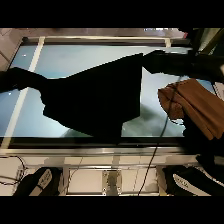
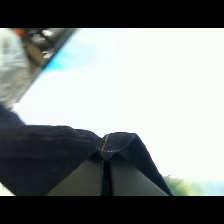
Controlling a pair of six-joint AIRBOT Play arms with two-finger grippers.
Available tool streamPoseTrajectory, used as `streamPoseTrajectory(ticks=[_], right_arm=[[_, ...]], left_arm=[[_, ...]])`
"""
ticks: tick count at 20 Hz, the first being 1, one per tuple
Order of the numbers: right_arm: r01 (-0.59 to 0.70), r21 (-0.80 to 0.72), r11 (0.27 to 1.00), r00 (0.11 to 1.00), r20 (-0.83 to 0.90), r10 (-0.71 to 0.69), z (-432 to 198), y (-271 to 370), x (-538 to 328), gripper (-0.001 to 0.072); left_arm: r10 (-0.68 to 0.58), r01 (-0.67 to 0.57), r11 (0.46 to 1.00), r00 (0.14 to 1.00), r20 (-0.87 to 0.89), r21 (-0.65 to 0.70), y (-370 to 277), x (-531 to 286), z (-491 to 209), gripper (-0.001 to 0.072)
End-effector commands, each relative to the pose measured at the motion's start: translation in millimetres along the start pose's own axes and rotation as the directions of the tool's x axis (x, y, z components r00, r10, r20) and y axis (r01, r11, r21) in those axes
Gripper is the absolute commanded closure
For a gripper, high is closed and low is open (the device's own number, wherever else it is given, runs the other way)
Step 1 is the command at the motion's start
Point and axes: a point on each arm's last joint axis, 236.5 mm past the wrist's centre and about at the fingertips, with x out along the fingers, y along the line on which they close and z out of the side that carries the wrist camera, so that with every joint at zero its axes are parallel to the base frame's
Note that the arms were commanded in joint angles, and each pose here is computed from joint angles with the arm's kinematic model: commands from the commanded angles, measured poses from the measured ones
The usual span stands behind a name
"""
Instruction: Fold the clothes and pants, and hang the long-sleeved shirts on hangers.
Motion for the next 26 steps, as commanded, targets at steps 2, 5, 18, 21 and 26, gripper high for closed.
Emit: streamPoseTrajectory(ticks=[2, 5, 18, 21, 26], right_arm=[[0.073, 0.105, 0.992, 0.997, -0.004, -0.073, -17.0, -103.3, 106.6, 0.0708], [0.184, 0.195, 0.963, 0.982, 0.004, -0.189, -44.6, -179.7, 159.8, 0.0707], [0.237, 0.137, 0.962, 0.960, -0.185, -0.210, -27.6, -213.4, 78.2, 0.0273], [0.285, 0.129, 0.950, 0.907, -0.358, -0.224, -60.0, -204.6, 8.3, 0.0273], [0.281, 0.367, 0.887, 0.919, -0.369, -0.138, -188.4, -161.8, 0.1, 0.0255]], left_arm=[[0.008, -0.026, 0.994, 0.988, -0.156, -0.110, 76.8, 120.7, -9.9, 0.0681], [0.119, -0.133, 0.967, 0.990, -0.079, -0.216, 155.7, 185.1, 0.9, 0.0681], [0.263, -0.276, 0.956, 0.957, -0.123, -0.102, 210.2, 94.3, -2.4, 0.0015], [0.277, -0.324, 0.933, 0.924, -0.265, -0.155, 220.5, 56.9, -58.2, 0.0017], [0.288, -0.353, 0.885, 0.927, -0.239, -0.304, 236.1, 91.8, -140.7, 0.0017]])
